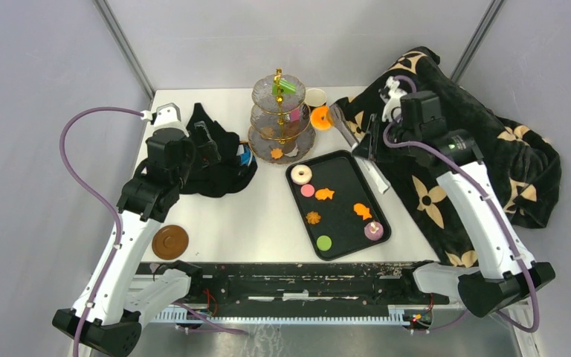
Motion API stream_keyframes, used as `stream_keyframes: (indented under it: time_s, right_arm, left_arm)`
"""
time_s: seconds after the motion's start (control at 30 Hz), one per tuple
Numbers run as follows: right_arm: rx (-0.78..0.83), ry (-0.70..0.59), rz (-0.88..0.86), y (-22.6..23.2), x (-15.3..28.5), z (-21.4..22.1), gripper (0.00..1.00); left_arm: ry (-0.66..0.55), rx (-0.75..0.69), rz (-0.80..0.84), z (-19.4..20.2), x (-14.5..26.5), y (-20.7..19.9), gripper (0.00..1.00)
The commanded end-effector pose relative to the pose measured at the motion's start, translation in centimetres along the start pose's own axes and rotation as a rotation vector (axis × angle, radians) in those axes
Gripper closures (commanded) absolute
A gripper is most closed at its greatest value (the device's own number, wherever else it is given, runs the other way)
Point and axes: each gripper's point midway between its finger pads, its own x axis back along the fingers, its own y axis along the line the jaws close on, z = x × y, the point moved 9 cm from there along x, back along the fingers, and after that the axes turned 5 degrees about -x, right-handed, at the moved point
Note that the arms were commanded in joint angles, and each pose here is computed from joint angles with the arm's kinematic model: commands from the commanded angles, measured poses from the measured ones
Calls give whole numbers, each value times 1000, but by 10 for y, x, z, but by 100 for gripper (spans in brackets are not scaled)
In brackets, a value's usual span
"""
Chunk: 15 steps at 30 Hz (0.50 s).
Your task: Serve the afternoon tea
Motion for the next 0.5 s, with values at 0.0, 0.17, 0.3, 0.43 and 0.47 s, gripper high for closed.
stream_keyframes:
  time_s: [0.0, 0.17, 0.3, 0.43, 0.47]
  right_arm:
    - [39, -145, -183, 35, 25, -35, 99]
    - [-4, -234, -348, 76, 15, -64, 99]
    - [13, -239, -365, 101, -8, -73, 99]
    - [23, -218, -362, 117, -33, -72, 99]
    - [21, -218, -364, 120, -37, -72, 99]
  left_arm:
    - [-68, 16, 0, -16, 7, 1, 1]
    - [-63, 19, 5, -17, 5, -1, 1]
    - [-75, 25, 4, -19, 6, -1, 1]
    - [-76, 14, -9, -20, 5, 0, 1]
    - [-79, 12, -15, -20, 5, 1, 1]
